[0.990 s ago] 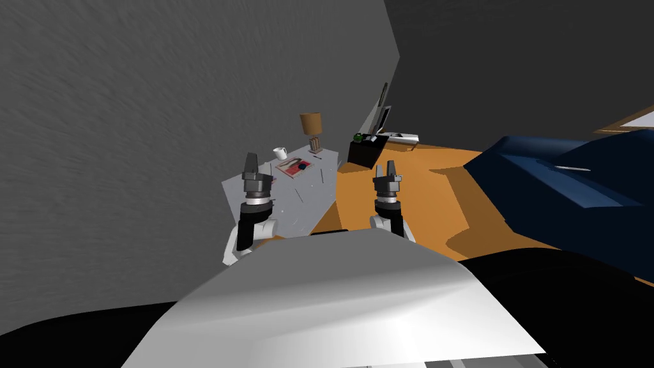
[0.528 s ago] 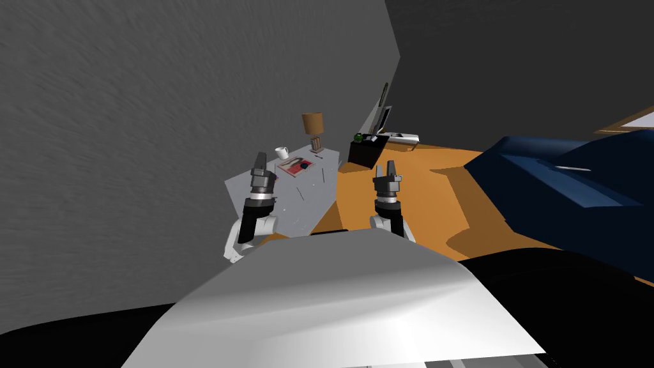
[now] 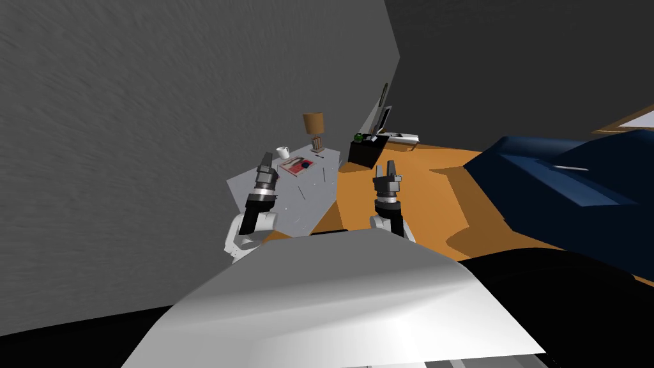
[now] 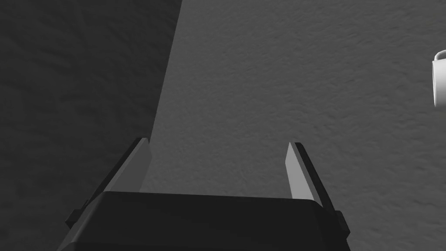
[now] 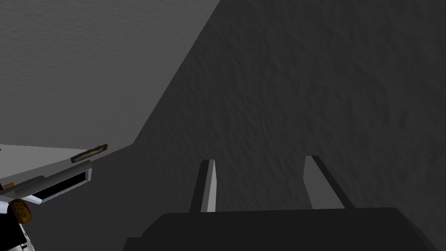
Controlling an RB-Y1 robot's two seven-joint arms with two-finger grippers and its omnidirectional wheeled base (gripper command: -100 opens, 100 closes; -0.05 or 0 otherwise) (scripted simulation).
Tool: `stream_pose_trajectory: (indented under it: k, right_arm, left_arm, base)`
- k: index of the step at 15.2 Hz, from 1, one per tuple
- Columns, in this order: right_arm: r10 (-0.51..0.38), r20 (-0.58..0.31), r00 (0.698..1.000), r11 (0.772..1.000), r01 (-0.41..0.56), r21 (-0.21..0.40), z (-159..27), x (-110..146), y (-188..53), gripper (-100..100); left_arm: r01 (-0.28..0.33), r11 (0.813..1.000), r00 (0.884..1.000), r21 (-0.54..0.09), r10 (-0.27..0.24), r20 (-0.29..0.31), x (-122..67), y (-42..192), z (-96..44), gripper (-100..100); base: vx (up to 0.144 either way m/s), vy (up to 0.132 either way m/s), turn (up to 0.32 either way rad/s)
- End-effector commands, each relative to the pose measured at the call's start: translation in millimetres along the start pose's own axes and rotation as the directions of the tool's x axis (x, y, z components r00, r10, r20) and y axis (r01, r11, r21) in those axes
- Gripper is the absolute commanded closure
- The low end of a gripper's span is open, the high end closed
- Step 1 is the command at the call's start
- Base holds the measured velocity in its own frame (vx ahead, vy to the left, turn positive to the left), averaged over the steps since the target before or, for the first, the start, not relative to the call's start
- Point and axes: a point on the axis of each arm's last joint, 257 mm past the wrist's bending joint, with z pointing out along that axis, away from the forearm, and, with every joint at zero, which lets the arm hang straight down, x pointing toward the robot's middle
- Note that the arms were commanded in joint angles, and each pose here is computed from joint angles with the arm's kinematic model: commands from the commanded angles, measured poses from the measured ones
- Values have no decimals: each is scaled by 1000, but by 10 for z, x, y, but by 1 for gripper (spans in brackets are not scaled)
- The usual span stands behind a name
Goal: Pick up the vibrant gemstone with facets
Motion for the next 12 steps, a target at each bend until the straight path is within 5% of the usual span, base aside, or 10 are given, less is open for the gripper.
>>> stream_pose_trajectory:
  k: [1, 12]
  right_arm:
    - [0, 0, 1000, 1000, 0, 0, 0, 0, 0, 0]
    - [0, 0, 1000, 1000, 0, 0, 0, 0, 0, 0]
  left_arm:
    - [-17, 999, 1000, -30, 17, -10, 17, 89, 80, -100]
    - [-64, 977, 998, -203, 58, -35, 28, 560, 239, -100]
  base:
    - [-14, 15, -8]
    - [-9, 9, -14]
